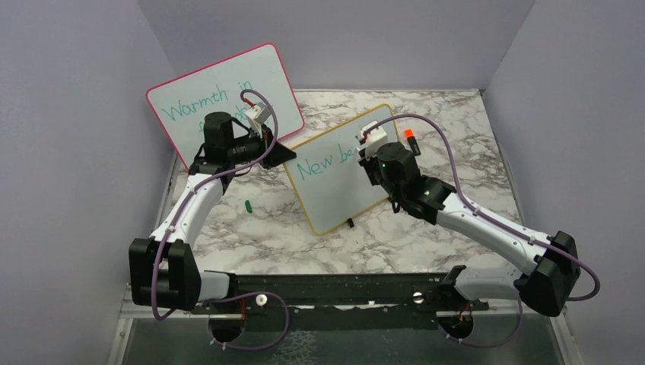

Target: Write a sentence on the whiteboard

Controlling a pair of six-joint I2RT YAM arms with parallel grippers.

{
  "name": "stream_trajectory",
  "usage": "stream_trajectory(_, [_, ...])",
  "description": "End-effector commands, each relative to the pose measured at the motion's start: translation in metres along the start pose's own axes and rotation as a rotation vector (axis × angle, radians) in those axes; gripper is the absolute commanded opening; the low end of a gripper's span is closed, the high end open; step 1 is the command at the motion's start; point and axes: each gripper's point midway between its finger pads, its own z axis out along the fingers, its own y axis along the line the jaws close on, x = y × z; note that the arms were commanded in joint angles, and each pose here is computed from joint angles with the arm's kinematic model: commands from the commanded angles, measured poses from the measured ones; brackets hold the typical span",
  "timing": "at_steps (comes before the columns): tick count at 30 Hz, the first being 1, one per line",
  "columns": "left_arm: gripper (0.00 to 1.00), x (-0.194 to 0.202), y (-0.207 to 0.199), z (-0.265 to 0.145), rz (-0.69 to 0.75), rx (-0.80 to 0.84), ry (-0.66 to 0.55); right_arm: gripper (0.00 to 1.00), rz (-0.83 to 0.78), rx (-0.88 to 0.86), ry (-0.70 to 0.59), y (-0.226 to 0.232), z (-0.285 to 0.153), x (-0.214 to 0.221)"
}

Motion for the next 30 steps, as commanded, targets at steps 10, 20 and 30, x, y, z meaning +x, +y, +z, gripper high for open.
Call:
stream_trajectory(10, [0.00,0.028,0.017,0.005,-0.010,-0.065,0.076,0.00,0.022,-0.059,-0.063,0.009,0.003,-0.020])
stream_trajectory(20, [0.00,0.027,0.017,0.005,-0.010,-0.066,0.075,0.00,0.030,-0.057,-0.083,0.008,0.002,-0.025])
stream_trajectory(30, [0.00,0.027,0.018,0.004,-0.009,-0.072,0.073,0.00,0.028,-0.065,-0.085,0.008,0.001,-0.027])
